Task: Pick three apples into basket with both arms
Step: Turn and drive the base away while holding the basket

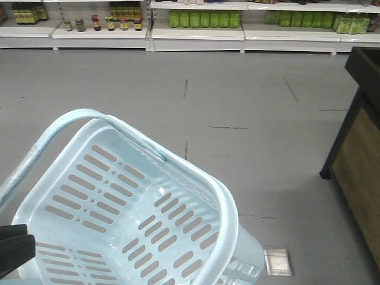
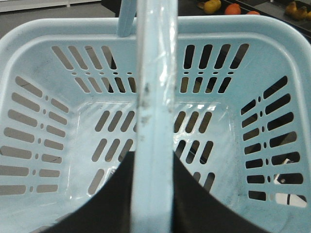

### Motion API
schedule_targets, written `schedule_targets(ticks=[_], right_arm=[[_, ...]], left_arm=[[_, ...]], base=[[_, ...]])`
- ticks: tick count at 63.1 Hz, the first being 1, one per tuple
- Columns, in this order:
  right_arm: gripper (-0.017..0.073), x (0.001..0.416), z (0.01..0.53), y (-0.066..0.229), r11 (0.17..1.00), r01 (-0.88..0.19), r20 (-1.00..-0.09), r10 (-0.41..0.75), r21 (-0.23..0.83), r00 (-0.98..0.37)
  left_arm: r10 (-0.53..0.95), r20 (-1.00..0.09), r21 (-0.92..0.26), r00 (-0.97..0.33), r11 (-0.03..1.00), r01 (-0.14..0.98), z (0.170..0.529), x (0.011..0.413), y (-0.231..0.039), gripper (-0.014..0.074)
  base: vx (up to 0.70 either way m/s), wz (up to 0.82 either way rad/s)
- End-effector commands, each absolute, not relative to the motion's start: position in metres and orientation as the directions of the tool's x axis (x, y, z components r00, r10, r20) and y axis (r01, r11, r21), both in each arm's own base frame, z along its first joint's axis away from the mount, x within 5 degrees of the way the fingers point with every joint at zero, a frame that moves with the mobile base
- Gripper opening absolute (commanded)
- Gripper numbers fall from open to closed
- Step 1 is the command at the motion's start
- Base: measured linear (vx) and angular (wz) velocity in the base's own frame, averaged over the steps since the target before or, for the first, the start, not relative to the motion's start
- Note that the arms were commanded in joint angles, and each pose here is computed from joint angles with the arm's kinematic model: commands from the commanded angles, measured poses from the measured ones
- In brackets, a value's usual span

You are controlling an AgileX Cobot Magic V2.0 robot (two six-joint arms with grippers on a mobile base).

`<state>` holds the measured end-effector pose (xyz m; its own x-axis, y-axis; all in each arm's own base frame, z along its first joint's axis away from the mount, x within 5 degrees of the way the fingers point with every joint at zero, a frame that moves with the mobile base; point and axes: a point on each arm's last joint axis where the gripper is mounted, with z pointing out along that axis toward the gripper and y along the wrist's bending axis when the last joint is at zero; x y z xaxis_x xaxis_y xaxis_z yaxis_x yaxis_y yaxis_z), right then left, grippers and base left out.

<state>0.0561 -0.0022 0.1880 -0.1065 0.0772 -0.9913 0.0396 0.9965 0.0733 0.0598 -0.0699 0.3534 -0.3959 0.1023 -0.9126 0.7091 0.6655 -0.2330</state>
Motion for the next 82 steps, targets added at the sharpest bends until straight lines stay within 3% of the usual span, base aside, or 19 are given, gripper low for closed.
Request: schedule_targets(ticks=[1,39,82], right_arm=[[-0.0009,0.0562,0.1909,-0.0021,0.998,0.034,-0.998,0.06,0.059,-0.032],[-0.0009,0.0562,0.1909,-0.0021,0.998,0.034,-0.998,0.06,0.059,-0.032],[-0.0009,0.0562,0.1909,-0.0021,0.998,0.034,-0.998,0.06,0.059,-0.032]], left_arm=[[-0.005,-0.935,-0.268,-0.354,0.663,0.699,0.37,0.0621,-0.0703,-0.0006],[-0.005,-0.935,-0.268,-0.354,0.663,0.699,0.37,0.0621,-0.0703,-0.0006],[-0.005,-0.935,-0.268,-0.354,0.663,0.699,0.37,0.0621,-0.0703,-0.0006]], base=[[0.14,0.46],[0.16,0.31],[0.24,-0.07]])
